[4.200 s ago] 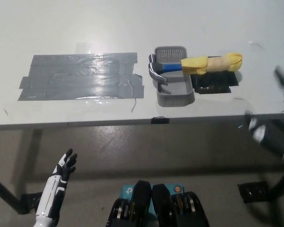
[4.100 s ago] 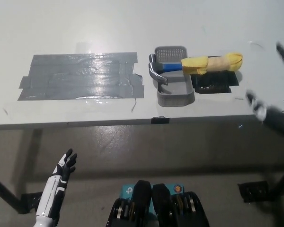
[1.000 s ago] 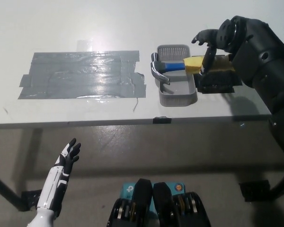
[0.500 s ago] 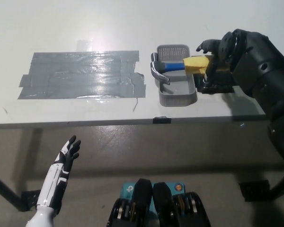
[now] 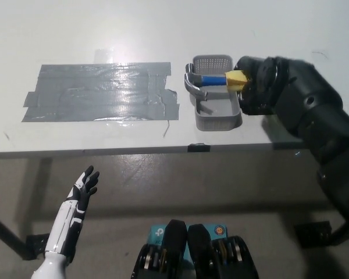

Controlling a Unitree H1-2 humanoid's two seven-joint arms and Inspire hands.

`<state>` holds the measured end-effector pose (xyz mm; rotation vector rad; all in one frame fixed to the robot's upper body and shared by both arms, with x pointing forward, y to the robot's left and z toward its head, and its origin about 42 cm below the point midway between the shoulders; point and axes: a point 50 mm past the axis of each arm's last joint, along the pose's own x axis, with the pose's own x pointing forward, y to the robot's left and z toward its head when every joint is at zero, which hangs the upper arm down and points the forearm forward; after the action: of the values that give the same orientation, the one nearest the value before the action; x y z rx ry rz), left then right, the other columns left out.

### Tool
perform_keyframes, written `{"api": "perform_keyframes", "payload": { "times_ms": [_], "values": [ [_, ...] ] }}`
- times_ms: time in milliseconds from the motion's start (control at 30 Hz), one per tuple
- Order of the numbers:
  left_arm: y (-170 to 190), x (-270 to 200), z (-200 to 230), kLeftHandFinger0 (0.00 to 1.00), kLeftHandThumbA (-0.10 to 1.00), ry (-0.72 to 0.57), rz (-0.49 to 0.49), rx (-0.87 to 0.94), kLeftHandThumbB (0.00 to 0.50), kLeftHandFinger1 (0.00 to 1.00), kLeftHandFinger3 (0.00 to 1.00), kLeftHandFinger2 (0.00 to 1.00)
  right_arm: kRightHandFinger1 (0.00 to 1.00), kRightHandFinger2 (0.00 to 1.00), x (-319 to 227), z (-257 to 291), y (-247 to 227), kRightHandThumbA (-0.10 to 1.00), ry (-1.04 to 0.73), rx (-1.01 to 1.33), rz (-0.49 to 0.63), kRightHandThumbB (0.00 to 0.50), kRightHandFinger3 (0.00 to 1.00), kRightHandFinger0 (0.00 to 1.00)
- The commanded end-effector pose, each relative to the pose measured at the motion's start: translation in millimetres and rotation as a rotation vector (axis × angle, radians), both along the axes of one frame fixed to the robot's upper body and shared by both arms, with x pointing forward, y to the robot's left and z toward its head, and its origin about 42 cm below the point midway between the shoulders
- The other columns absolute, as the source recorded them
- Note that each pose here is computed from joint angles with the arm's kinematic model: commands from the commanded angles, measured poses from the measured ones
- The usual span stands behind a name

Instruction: The robot picks the hammer placed on top of the gray container with right hand and places it on the grey area of the desk

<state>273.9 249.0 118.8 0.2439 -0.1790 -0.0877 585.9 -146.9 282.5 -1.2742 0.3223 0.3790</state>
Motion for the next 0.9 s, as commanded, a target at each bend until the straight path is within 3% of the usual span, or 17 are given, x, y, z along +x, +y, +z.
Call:
{"api": "perform_keyframes", "payload": {
  "times_ms": [0, 67, 100, 367, 500, 533, 633, 700, 767, 867],
  "values": [
    [-1.2, 7.4, 16.5, 1.00, 1.00, -0.069, -0.026, 0.020, 0.188, 1.00, 1.00, 1.00, 0.50, 0.85, -0.5, 26.6, 43.2, -0.10, -0.363, 0.173, 0.124, 0.153, 0.84, 0.00],
    [-1.6, 8.6, 17.5, 1.00, 1.00, -0.071, -0.028, 0.022, 0.204, 1.00, 1.00, 1.00, 0.56, 0.88, -2.4, 24.0, 48.7, -0.10, -0.376, 0.183, 0.138, 0.134, 0.96, 0.02],
    [-2.0, 9.0, 17.9, 1.00, 1.00, -0.071, -0.028, 0.023, 0.204, 1.00, 1.00, 1.00, 0.58, 0.88, -2.9, 22.9, 49.2, -0.10, -0.383, 0.184, 0.143, 0.134, 0.97, 0.02],
    [-1.6, 11.7, 20.4, 1.00, 1.00, -0.071, -0.037, 0.028, 0.196, 1.00, 1.00, 1.00, 0.61, 0.91, -1.3, 20.6, 37.2, -0.10, -0.414, 0.173, 0.127, 0.126, 0.97, 0.06],
    [-0.9, 13.3, 20.6, 1.00, 1.00, -0.077, -0.039, 0.034, 0.195, 1.00, 1.00, 1.00, 0.58, 0.91, 1.3, 28.2, 27.2, -0.10, -0.453, 0.214, 0.102, 0.149, 0.82, 0.07],
    [-1.1, 13.8, 20.5, 1.00, 1.00, -0.077, -0.038, 0.035, 0.195, 1.00, 1.00, 1.00, 0.57, 0.87, 2.1, 31.4, 24.6, -0.10, -0.471, 0.242, 0.096, 0.148, 0.83, 0.04],
    [-1.3, 13.7, 20.3, 1.00, 1.00, -0.076, -0.037, 0.035, 0.196, 1.00, 1.00, 1.00, 0.58, 0.88, 4.2, 41.9, 21.4, -0.10, -0.502, 0.299, 0.073, 0.156, 0.92, 0.04],
    [-1.5, 14.5, 20.6, 1.00, 1.00, -0.075, -0.039, 0.037, 0.198, 1.00, 1.00, 1.00, 0.54, 0.87, 6.4, 55.7, 20.0, -0.10, -0.536, 0.317, 0.080, 0.168, 0.89, 0.03],
    [-1.4, 14.9, 20.1, 1.00, 1.00, -0.075, -0.042, 0.033, 0.200, 1.00, 1.00, 1.00, 0.54, 0.89, 9.0, 73.0, 22.0, -0.10, -0.559, 0.333, 0.066, 0.145, 1.00, 0.01],
    [-2.2, 16.0, 20.5, 1.00, 1.00, -0.077, -0.042, 0.032, 0.199, 1.00, 1.00, 1.00, 0.52, 0.85, 10.8, 91.8, 20.7, -0.10, -0.602, 0.347, 0.090, 0.128, 0.91, 0.00]
  ]
}}
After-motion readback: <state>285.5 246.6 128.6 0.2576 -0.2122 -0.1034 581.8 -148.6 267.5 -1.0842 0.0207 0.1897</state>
